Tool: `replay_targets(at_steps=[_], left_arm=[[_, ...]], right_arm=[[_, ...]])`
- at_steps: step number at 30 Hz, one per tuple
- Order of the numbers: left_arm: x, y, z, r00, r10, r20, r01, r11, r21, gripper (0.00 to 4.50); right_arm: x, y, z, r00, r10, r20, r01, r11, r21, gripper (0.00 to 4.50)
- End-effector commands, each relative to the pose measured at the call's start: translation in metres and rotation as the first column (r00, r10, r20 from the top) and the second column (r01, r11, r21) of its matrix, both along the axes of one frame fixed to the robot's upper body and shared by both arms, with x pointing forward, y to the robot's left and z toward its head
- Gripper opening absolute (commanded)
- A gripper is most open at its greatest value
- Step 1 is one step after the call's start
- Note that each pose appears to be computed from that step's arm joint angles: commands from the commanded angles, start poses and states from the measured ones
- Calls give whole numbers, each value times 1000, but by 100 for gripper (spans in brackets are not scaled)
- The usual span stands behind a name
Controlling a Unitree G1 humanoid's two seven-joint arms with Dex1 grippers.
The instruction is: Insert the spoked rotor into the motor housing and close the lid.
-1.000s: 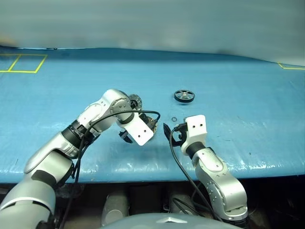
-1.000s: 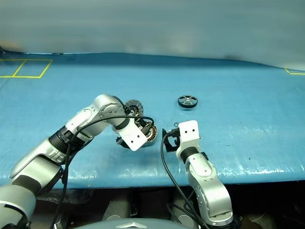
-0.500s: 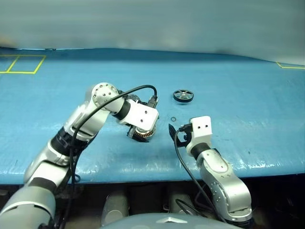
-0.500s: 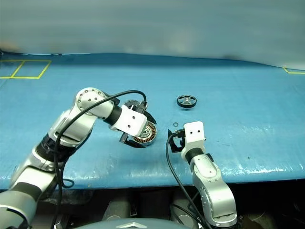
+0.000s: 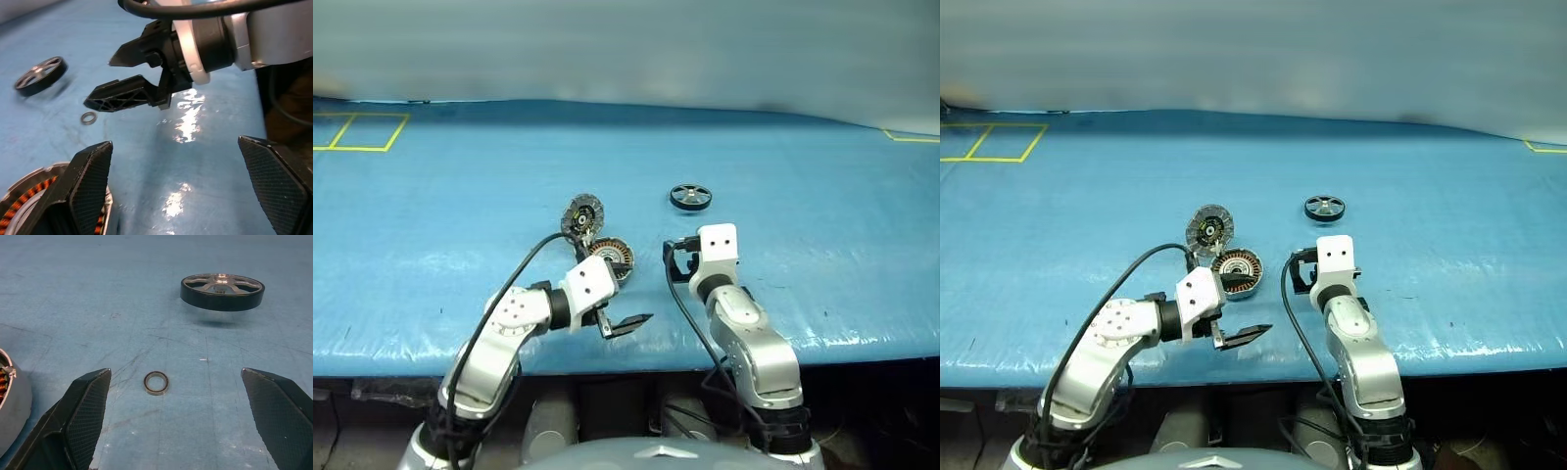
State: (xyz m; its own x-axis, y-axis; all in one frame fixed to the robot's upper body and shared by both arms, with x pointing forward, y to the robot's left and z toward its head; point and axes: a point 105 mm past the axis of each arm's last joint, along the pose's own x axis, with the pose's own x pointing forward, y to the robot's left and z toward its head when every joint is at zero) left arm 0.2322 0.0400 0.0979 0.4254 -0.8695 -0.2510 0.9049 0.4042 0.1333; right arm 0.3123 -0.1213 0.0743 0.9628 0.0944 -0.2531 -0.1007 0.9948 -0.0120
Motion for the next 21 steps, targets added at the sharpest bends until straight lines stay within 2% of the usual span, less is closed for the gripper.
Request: replay_targets(at_steps=[1, 9, 13, 21], left_arm=[[-2, -4, 11, 993, 80, 90, -76, 996, -51, 446], [13, 21, 10, 948, 299, 108, -279, 945, -171, 446], [16, 34, 15, 911, 386, 142, -338, 900, -276, 446], [17, 47, -5, 902, 418, 105, -385, 891, -240, 446]], right_arm=[[10, 1, 6, 999, -7, 41, 6, 1000, 1, 450], [25, 9, -7, 1000, 18, 18, -18, 1000, 7, 450], [30, 13, -16, 1000, 23, -1, -23, 1000, 8, 450], [30, 18, -35, 998, 38, -49, -39, 999, -10, 450]])
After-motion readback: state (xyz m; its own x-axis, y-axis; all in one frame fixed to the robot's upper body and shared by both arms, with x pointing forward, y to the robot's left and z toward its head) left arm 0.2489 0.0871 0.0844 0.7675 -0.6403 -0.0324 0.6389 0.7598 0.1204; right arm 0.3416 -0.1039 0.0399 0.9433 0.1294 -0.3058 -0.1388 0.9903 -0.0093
